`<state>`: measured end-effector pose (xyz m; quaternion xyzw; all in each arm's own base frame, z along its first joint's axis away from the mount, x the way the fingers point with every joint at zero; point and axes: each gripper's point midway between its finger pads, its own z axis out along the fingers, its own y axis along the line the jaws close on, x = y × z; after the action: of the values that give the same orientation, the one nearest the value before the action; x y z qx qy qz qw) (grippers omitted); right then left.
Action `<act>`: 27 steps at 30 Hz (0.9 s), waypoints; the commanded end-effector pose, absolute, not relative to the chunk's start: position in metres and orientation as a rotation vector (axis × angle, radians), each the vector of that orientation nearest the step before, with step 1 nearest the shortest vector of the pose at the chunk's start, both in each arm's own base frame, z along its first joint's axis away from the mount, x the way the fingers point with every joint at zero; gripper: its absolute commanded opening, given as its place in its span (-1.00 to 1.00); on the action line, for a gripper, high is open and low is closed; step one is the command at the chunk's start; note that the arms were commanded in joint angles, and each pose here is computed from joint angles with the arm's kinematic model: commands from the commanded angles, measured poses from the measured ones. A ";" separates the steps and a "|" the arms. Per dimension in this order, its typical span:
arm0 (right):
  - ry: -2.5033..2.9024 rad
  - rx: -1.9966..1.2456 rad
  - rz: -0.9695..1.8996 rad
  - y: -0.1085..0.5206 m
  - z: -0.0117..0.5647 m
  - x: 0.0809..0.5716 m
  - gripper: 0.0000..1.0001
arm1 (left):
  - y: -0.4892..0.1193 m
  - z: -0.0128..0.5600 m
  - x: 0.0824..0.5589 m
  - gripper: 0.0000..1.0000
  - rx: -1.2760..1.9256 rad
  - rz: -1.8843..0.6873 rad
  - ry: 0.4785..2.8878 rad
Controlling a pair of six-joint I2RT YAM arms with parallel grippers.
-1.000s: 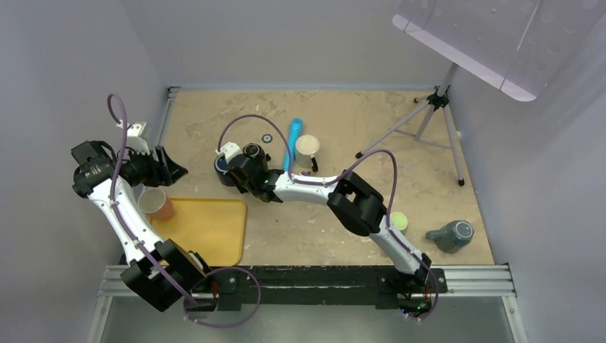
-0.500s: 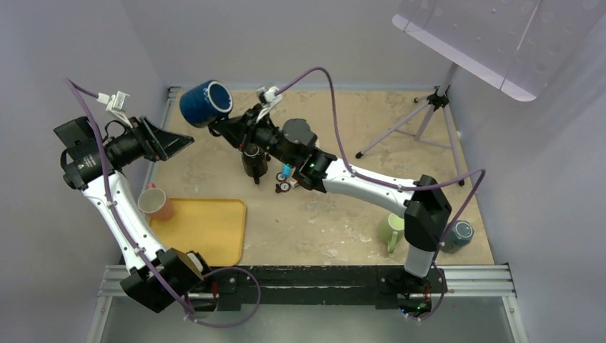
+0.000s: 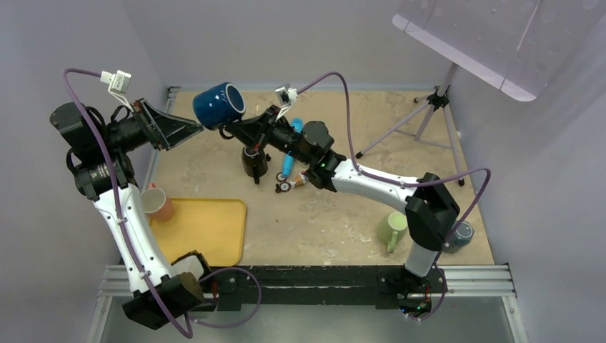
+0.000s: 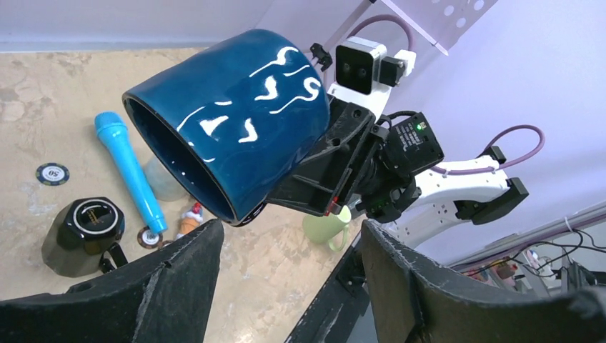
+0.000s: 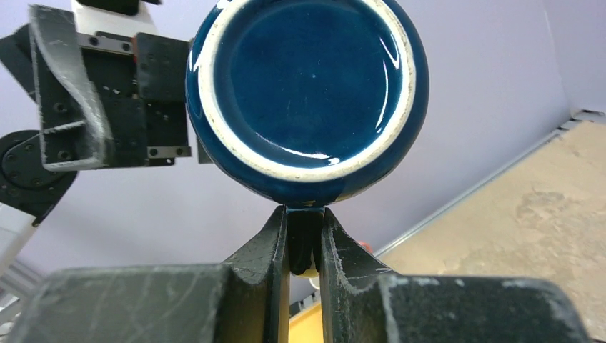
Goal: Turn the mug right side up
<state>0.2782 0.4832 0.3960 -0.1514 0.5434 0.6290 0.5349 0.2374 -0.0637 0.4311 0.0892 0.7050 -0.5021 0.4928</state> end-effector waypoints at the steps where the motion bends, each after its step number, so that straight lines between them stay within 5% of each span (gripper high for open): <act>1: 1.000 -0.374 1.622 0.444 0.487 0.245 -1.00 | -0.068 0.445 0.247 0.49 0.212 -1.182 1.678; 12: 1.019 -0.453 1.768 0.461 0.474 0.230 -1.00 | -0.079 0.451 0.252 0.36 0.194 -1.214 1.653; 16: 1.076 -0.482 1.844 0.478 0.456 0.230 -1.00 | -0.083 0.464 0.247 -0.16 0.224 -1.193 1.602; 19: 1.133 -0.507 1.860 0.489 0.439 0.233 -1.00 | -0.084 0.458 0.246 -0.91 0.212 -1.203 1.617; 20: 1.150 -0.525 1.857 0.491 0.433 0.233 -0.91 | -0.083 0.452 0.247 -1.00 0.205 -1.209 1.638; 21: 1.178 -0.543 1.841 0.493 0.426 0.234 -0.60 | -0.082 0.444 0.248 -1.00 0.206 -1.207 1.663; 24: 1.293 -0.573 1.696 0.491 0.399 0.244 0.71 | -0.065 0.402 0.254 -1.00 0.180 -0.960 1.819; 27: 1.440 -0.568 1.490 0.479 0.362 0.259 0.93 | -0.024 0.354 0.254 -1.00 0.228 -0.530 1.995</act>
<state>0.2547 0.5026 0.3645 -0.2056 0.5578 0.6830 0.4245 0.2578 -0.0727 0.4191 0.0633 0.7320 -0.4518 0.5061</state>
